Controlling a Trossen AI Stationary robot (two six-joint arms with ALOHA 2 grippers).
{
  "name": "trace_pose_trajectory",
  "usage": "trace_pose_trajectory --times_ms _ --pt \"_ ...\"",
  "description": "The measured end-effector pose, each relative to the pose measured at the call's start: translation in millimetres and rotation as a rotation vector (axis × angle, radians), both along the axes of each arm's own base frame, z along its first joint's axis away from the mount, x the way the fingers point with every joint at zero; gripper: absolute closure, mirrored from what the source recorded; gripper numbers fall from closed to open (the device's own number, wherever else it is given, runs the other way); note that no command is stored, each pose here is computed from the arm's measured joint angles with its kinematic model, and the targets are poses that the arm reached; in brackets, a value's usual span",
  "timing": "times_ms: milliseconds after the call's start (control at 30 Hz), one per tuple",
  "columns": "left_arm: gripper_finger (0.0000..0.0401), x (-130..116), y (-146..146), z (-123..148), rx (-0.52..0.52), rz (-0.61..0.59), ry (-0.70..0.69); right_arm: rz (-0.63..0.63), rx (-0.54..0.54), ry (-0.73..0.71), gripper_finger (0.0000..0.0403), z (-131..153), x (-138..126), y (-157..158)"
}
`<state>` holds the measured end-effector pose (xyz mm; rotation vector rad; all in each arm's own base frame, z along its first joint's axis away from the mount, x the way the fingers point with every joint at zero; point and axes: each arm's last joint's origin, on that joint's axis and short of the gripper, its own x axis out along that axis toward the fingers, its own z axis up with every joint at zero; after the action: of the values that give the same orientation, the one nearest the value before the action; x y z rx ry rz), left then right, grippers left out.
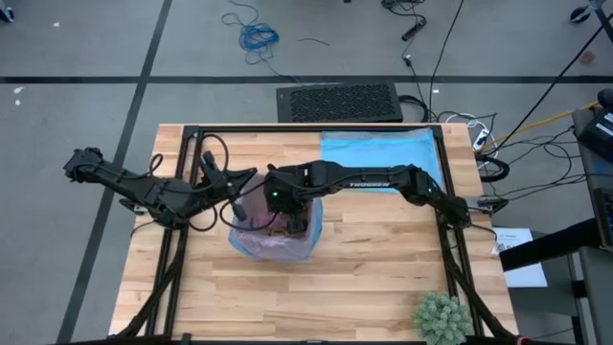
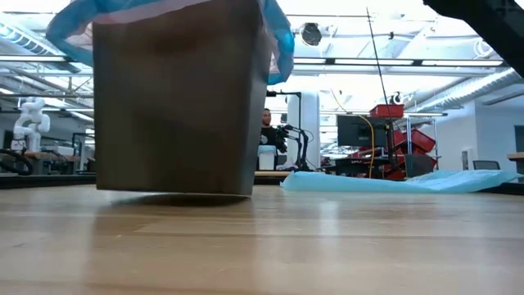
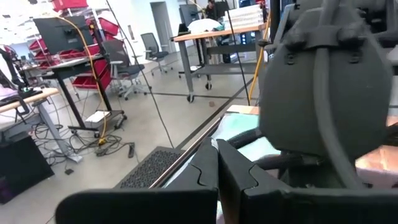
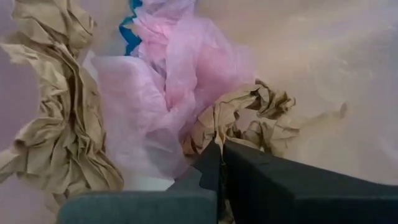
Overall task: Place trash/remove bag and relplace
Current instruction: Put the brown napkin into the trash bin
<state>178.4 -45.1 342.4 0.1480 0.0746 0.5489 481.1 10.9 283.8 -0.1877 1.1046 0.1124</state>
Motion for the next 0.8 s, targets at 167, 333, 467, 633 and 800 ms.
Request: trace_pose_trajectory --times_ms 167,333,467,633,800 --pt "0.0401 -2 1 2 -0.005 -0.002 -0.015 0.031 0.005 -0.005 0.0402 2 -1 13" --pt "0.0401 -10 0 7 -0.004 -0.018 -0.038 0.063 0.006 -0.009 0.0402 4 -2 30" --pt "0.0401 -13 0 10 0.002 -0.033 -0.054 0.100 0.017 -0.032 0.0403 5 -1 42" --pt "0.0401 -17 -2 16 0.001 -0.058 -0.071 0.186 -0.016 -0.048 0.0370 5 -1 51" --pt "0.0401 -18 -4 18 -0.001 -0.081 -0.074 0.204 -0.014 -0.081 0.0295 5 1 58"
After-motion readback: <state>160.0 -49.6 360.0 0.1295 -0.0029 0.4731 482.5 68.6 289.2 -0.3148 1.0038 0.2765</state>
